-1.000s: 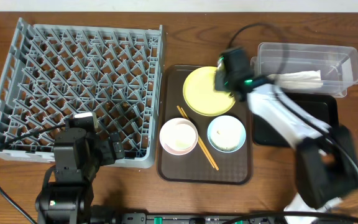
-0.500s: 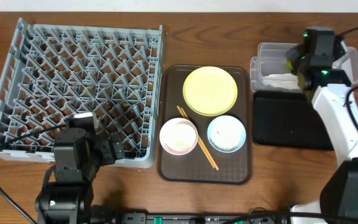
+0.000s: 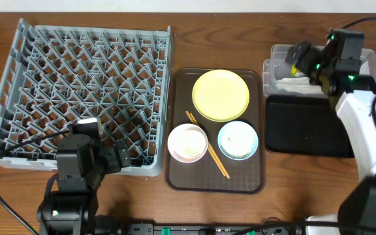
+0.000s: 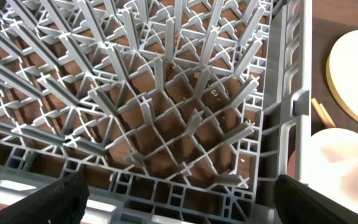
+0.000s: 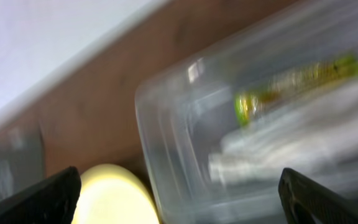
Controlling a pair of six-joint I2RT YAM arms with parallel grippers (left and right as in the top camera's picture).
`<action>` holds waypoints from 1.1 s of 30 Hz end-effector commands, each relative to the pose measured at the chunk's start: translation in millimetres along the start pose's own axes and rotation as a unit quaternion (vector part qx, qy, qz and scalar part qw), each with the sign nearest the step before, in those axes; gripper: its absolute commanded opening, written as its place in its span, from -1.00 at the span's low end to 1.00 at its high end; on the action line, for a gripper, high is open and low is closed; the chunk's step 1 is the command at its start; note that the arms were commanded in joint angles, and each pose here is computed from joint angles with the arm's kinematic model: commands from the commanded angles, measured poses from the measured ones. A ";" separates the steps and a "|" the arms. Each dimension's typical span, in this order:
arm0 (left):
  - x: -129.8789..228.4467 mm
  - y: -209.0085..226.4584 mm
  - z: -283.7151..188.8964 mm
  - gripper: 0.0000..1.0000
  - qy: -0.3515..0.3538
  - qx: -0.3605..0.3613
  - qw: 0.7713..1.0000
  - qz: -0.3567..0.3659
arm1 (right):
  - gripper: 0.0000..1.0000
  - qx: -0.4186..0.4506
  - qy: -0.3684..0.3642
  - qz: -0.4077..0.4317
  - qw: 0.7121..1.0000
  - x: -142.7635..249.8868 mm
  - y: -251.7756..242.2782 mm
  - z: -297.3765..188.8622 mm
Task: Sort waste into correct bins and load items into the dishwasher
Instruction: 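Move the wrapper over the clear bin and release it, then grasp the rim of the light blue rice bowl with the right gripper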
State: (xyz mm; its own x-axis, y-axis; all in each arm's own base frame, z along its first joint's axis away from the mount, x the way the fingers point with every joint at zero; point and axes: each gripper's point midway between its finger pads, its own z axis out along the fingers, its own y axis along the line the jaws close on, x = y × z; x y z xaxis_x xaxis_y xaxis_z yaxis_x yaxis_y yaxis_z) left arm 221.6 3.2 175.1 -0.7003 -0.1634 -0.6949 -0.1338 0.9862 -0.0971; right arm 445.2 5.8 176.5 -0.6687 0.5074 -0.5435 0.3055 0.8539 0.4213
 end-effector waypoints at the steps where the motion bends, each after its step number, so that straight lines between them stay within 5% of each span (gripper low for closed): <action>1: -8.5 -0.8 -5.6 0.95 -0.013 0.000 1.000 -0.002 | 0.99 -0.060 0.034 -0.146 0.987 26.8 36.1 -35.5; 8: -8.5 -0.8 -5.6 0.95 -0.013 0.000 1.000 -0.002 | 0.91 -0.119 0.180 -0.280 0.935 126.4 65.9 -76.2; 13: -8.5 -0.8 -5.6 0.95 -0.013 0.000 1.000 -0.002 | 0.61 -0.126 0.252 -0.329 0.901 185.8 73.5 -80.9; 22: -8.5 -0.8 -5.6 0.95 -0.013 0.000 1.000 -0.002 | 0.15 -0.111 0.292 -0.413 0.855 269.0 62.7 -59.4; 28: -8.5 -0.8 -5.6 0.96 -0.013 0.000 1.000 -0.002 | 0.11 -0.121 0.297 -0.425 0.846 306.4 51.8 -43.3; 33: -8.4 -0.8 -5.6 0.95 -0.013 -0.001 1.000 -0.002 | -0.22 -0.118 0.285 -0.427 0.850 319.3 43.8 -32.0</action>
State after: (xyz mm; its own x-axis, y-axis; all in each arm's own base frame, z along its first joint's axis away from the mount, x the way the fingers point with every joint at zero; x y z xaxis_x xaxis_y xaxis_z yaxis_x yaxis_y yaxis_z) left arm 221.9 3.3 175.9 -0.6984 -0.1635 -0.6968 -0.1338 0.9862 -0.0973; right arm 228.0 204.3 54.7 -0.8086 -0.4881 -0.3285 -0.5709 0.7860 0.2374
